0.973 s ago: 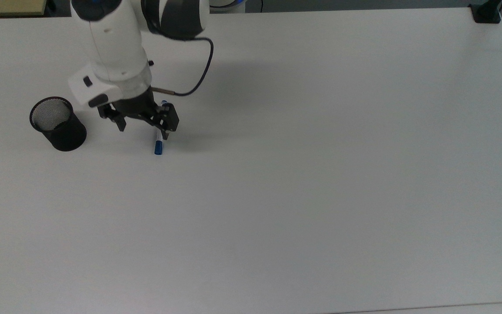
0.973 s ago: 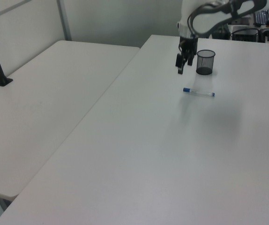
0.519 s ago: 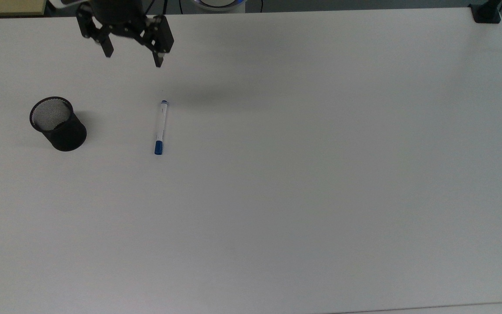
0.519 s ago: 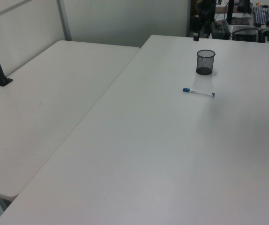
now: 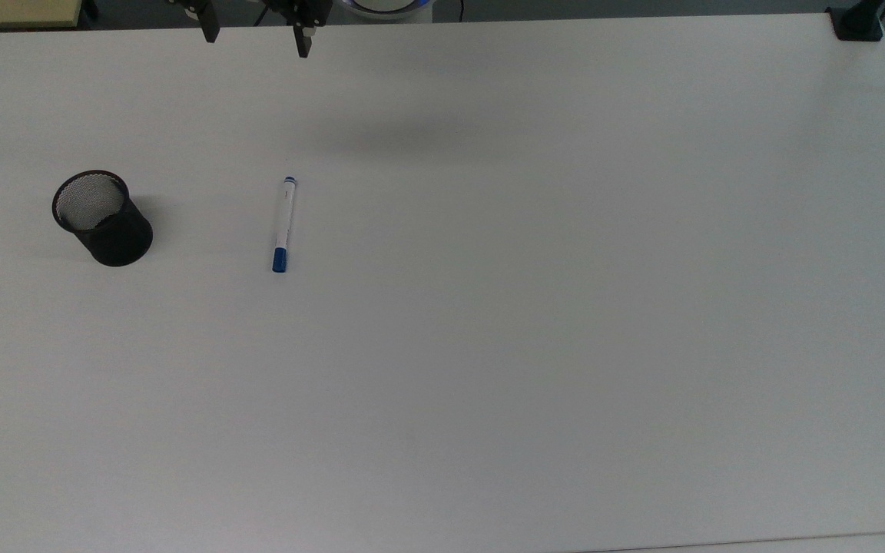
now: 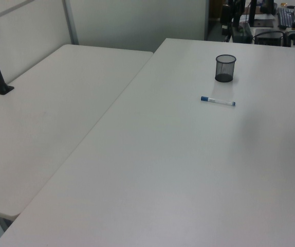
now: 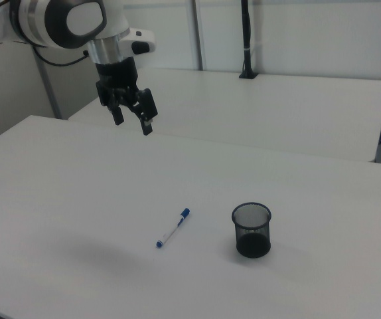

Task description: Remove the marker

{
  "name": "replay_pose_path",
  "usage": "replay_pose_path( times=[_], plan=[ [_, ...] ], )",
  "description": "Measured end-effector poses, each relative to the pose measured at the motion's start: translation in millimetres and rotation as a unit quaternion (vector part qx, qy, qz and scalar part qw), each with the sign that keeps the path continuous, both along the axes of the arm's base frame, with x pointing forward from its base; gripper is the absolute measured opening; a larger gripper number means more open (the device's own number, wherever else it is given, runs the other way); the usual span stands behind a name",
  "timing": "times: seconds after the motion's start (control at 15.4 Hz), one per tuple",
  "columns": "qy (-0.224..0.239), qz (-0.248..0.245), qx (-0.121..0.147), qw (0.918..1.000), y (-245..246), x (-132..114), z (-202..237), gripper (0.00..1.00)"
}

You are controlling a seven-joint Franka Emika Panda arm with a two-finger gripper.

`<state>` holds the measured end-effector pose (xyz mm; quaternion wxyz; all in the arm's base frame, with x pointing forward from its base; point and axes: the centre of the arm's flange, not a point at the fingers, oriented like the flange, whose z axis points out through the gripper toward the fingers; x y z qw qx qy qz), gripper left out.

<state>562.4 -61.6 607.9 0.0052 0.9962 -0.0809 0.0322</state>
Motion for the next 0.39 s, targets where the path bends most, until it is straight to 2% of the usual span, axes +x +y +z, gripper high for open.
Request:
replay_pose_path(
  times=[0.39],
  plan=[
    [-0.017, 0.014, -0.004, 0.9997, -5.1, 7.5, -3.0, 1.00]
  ],
)
